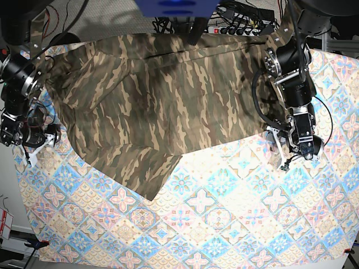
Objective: Fold the T-shirt properly
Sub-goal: 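Move both grippers down to the corners of the camouflage shirt, then close both grippers on the shirt's corner fabric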
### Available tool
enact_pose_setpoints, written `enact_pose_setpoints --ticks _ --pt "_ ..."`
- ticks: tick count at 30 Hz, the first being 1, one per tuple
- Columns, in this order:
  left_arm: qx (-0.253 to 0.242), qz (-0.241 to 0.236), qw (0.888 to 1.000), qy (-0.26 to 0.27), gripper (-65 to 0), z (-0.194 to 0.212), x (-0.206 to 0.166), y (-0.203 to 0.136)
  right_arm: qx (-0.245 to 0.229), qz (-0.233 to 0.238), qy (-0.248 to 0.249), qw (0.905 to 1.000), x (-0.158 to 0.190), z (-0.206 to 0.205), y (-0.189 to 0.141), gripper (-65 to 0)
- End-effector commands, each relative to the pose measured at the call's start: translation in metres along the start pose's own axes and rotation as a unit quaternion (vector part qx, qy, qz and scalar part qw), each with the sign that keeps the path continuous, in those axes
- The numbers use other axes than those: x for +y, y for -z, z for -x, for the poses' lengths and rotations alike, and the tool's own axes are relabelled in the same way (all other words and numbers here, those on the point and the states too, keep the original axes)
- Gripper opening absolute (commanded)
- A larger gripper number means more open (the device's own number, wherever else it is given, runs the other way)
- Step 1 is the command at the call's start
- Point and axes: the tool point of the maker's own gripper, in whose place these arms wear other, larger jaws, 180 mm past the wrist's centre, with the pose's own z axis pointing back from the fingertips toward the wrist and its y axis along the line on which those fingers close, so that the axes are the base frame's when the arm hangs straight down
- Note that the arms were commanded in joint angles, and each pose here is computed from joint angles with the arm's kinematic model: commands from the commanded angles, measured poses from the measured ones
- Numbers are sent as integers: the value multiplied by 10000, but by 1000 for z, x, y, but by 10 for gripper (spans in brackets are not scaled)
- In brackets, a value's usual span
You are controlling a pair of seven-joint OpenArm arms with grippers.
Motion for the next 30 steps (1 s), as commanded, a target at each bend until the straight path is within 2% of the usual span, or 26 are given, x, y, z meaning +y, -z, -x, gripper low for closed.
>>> enact_pose_setpoints --ticks 1,23,30 --pt "163 -8 9998 62 -157 6 -2 2 -162 91 2 9998 -10 -15 -10 -238" --pt "128 -19 9999 63 -157 3 -2 1 -191 88 -6 9998 -10 -16 -11 -238" --pt "-113 -431 9989 132 -157 -9 11 -17 -199 87 -7 9998 -10 -17 -11 -238"
